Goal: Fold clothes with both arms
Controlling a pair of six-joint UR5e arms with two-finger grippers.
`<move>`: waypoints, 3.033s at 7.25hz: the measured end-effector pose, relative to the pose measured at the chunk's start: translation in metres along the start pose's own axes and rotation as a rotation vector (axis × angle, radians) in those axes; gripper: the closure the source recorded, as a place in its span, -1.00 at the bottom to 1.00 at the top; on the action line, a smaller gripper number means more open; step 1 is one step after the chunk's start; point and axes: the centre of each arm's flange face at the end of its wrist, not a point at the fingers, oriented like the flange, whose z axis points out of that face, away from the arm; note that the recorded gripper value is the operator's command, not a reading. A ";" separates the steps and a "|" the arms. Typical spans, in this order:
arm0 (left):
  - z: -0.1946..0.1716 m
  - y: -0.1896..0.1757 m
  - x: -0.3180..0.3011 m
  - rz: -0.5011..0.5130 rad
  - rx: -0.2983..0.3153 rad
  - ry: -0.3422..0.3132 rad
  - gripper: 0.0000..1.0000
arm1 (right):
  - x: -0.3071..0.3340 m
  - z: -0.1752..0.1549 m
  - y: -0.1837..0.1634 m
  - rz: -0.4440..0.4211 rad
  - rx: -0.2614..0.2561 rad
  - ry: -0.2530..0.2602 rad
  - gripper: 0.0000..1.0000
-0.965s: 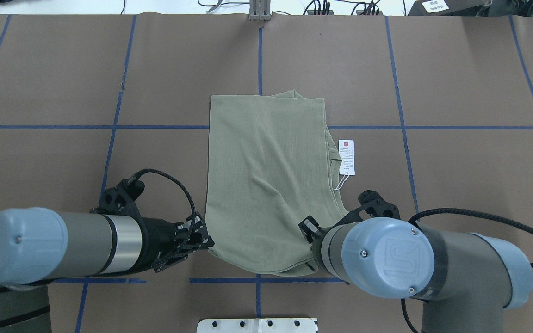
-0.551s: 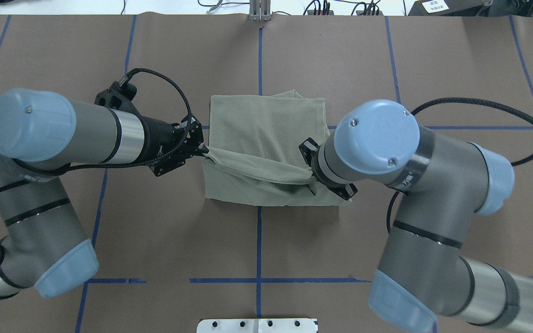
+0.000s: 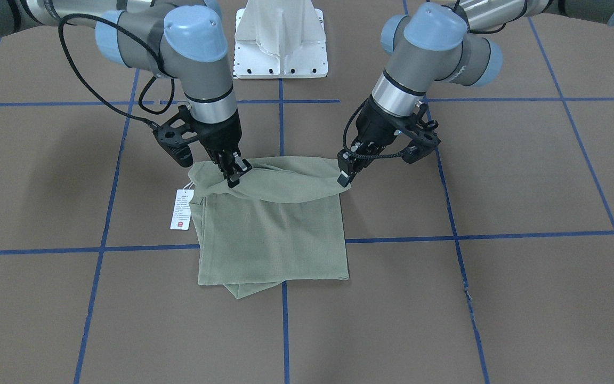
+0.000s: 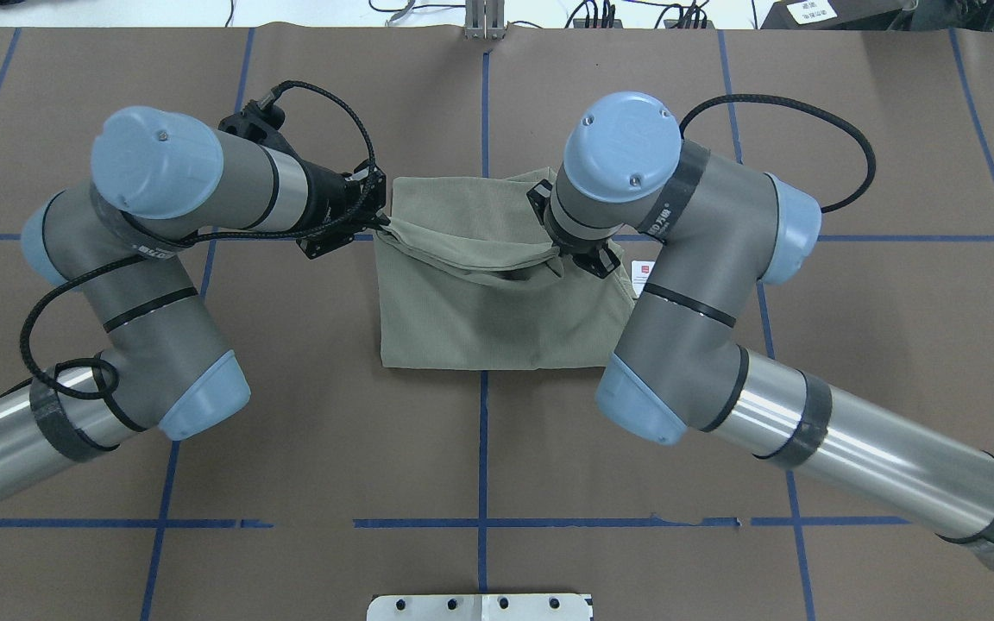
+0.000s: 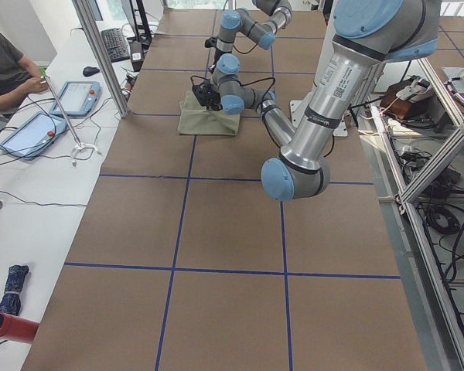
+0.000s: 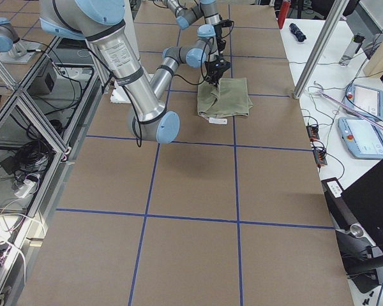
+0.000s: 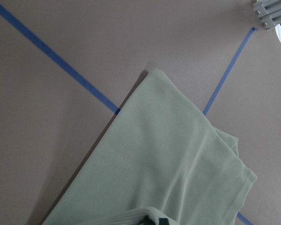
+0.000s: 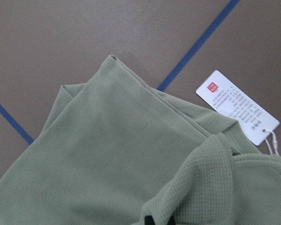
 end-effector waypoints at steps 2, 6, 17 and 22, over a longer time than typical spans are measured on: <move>0.029 -0.028 0.009 0.012 0.036 0.019 1.00 | -0.037 0.028 -0.023 -0.034 0.000 0.019 1.00; 0.097 -0.086 0.009 0.137 0.145 0.041 -0.09 | -0.055 0.093 -0.062 -0.236 -0.001 0.021 -1.00; 0.000 -0.210 -0.052 0.360 0.039 0.029 -0.09 | -0.066 0.061 -0.050 -0.505 -0.118 -0.101 1.00; -0.005 -0.218 -0.058 0.381 0.048 0.024 -0.09 | -0.029 0.097 0.008 -0.522 -0.079 -0.075 1.00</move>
